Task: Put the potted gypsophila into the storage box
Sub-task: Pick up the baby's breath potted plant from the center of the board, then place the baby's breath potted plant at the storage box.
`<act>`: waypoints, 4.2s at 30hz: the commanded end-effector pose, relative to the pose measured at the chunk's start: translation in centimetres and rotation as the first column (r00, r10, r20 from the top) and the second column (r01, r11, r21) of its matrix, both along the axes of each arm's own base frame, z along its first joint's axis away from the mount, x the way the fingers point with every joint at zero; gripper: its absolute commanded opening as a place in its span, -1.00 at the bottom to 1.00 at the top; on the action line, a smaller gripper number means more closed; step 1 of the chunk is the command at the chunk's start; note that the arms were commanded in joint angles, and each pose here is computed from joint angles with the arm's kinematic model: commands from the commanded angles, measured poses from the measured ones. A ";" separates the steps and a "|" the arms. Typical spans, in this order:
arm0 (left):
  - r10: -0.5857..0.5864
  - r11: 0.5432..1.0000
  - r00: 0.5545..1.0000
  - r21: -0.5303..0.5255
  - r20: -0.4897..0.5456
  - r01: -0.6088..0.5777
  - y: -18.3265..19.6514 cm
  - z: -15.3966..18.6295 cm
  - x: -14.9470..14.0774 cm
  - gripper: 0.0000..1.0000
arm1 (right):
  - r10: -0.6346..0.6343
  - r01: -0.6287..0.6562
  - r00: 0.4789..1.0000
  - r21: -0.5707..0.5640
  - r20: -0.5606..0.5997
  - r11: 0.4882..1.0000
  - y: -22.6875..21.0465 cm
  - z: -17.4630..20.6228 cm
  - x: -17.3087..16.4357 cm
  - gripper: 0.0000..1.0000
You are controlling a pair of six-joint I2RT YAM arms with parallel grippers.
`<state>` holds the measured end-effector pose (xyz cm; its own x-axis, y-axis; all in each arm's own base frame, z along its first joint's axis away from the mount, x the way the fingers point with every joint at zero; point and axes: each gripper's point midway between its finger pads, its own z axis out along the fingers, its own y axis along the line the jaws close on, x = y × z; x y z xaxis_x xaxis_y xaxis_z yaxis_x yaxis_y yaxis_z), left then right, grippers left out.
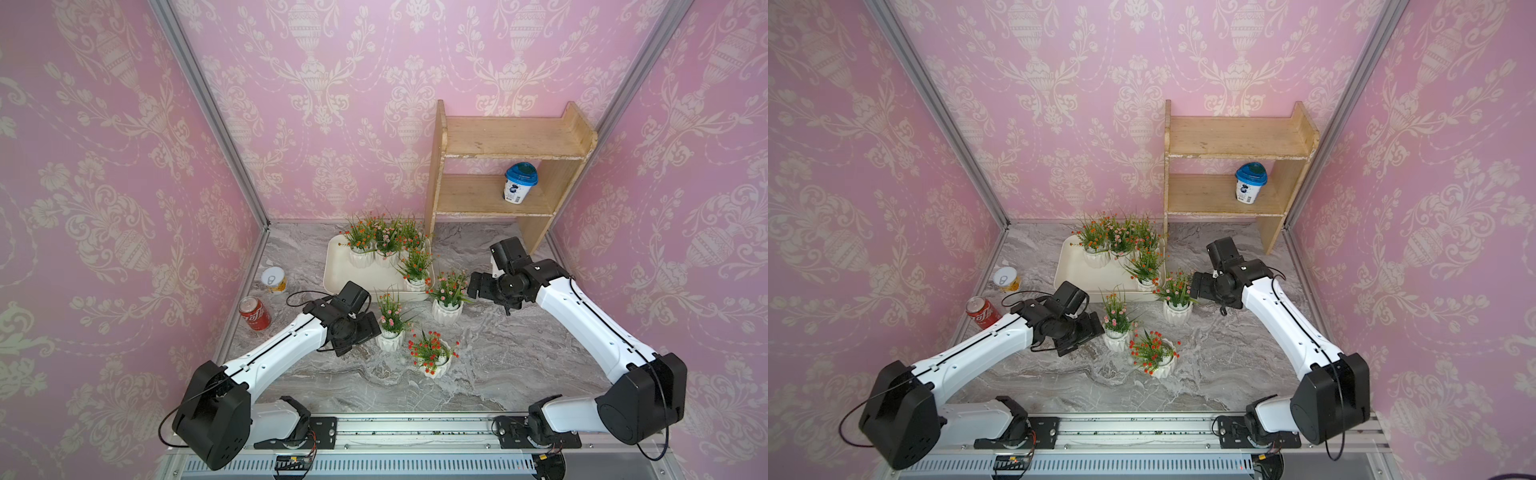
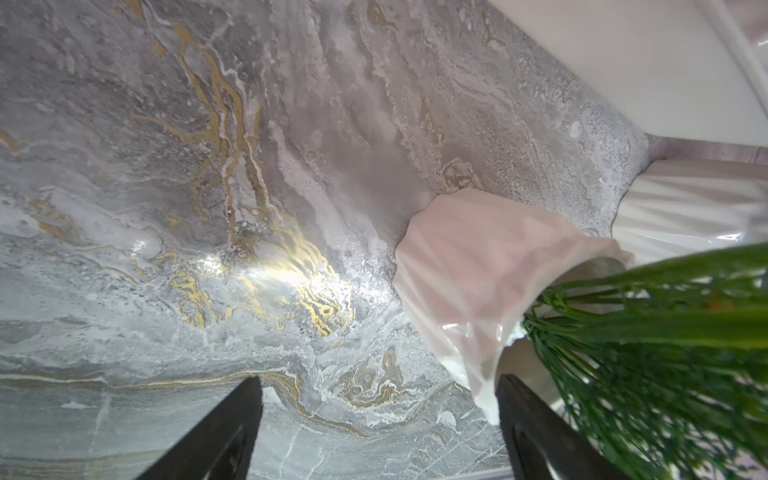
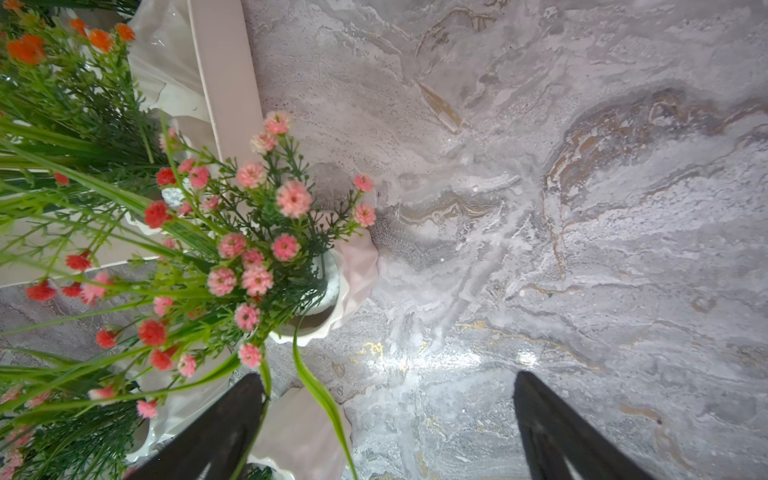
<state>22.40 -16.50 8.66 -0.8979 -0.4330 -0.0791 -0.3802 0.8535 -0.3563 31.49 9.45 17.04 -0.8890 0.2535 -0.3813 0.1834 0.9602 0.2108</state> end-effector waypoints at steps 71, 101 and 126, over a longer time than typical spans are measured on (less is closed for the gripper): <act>-0.057 0.985 0.998 0.163 -0.038 0.063 1.3 -2.0 0.3 -0.80 | -0.026 0.026 0.999 0.015 -0.033 1.000 -1.2 -1.9 -1.1 0.90; -0.174 0.925 0.968 0.367 0.183 0.097 7.5 12.3 7.3 -1.00 | -0.032 0.032 0.999 0.016 -0.023 0.999 -1.9 -1.3 -1.5 0.90; -0.219 0.921 0.949 0.368 0.226 0.125 3.1 10.7 19.8 -1.00 | -0.043 0.043 0.998 -0.008 -0.053 0.999 -3.0 -2.1 -1.2 0.90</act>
<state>40.24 -13.03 18.17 -0.9097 -0.1729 -0.3777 -0.1585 0.9849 -0.0692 30.64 6.69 15.06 -0.8890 0.2995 -0.3464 0.2419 0.9495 0.2001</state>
